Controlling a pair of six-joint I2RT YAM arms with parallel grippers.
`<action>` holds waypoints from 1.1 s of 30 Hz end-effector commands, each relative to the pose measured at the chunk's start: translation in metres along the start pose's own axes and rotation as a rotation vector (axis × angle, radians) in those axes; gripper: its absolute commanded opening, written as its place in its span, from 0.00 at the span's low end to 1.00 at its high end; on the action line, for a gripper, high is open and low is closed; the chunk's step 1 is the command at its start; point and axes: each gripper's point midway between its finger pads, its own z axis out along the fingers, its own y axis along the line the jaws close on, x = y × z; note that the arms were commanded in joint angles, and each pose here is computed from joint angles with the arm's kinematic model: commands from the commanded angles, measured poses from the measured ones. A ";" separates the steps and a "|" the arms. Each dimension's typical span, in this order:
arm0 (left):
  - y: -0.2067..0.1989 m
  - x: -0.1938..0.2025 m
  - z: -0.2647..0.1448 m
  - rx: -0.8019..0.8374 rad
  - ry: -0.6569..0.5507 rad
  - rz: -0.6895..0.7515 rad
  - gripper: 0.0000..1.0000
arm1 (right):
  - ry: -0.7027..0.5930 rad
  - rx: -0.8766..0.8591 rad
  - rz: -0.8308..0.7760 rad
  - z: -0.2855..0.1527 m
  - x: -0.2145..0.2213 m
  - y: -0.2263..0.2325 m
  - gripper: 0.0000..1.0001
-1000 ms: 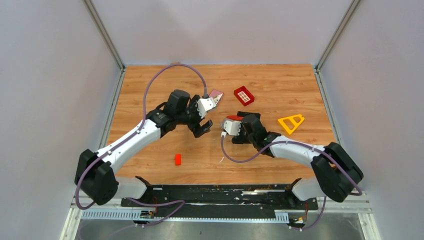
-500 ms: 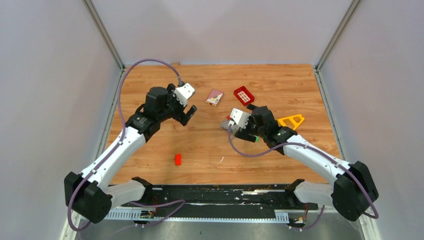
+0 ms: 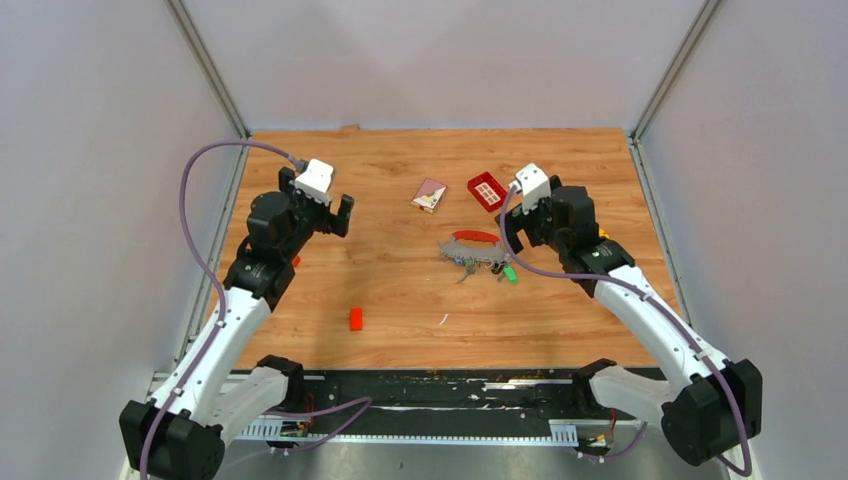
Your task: Put the keys on the keyring
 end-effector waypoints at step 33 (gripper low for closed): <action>-0.006 -0.008 -0.065 -0.008 -0.159 -0.044 1.00 | -0.262 0.223 0.184 -0.080 -0.024 -0.045 1.00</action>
